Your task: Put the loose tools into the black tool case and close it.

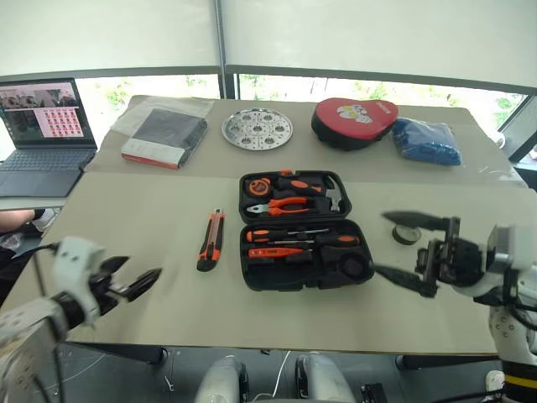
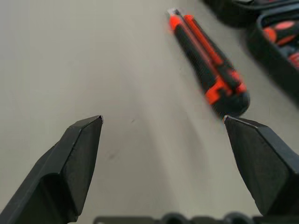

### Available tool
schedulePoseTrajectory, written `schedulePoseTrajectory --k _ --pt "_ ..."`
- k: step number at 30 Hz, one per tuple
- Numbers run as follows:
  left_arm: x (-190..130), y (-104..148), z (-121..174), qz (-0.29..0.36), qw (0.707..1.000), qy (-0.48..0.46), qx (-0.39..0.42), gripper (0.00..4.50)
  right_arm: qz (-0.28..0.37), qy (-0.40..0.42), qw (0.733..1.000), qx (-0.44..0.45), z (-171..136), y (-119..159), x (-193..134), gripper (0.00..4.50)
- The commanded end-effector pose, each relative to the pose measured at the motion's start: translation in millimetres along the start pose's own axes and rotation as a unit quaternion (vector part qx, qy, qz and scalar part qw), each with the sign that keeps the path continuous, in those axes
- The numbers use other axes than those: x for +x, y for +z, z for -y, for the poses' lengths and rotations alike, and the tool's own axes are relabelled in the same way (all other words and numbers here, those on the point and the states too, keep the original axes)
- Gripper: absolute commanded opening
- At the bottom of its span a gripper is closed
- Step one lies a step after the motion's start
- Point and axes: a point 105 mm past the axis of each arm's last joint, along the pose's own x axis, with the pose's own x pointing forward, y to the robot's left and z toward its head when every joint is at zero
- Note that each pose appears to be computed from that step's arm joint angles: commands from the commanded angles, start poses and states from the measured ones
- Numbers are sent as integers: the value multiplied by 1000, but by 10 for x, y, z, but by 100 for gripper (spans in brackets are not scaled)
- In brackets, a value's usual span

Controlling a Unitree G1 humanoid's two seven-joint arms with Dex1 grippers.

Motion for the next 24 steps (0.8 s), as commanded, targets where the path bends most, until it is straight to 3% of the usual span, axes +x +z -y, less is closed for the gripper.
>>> schedulePoseTrajectory --k 1,6,11,14,19,24 --pt "321 69 148 -4 999 38 -4 446 16 25 999 -14 -96 57 116 450" --pt "648 56 235 -11 997 77 11 446 16 19 999 -24 -87 39 178 450" --pt "845 -145 318 -50 996 77 8 446 11 15 999 -29 -73 64 189 450" --pt "873 -313 349 -81 993 89 15 371 8 9 999 -31 -53 91 183 450" --pt "891 -350 422 -67 995 74 -28 198 2 4 999 -33 -62 97 197 450" --pt "727 9 166 33 997 69 13 178 -10 3 999 -33 -81 120 207 450"
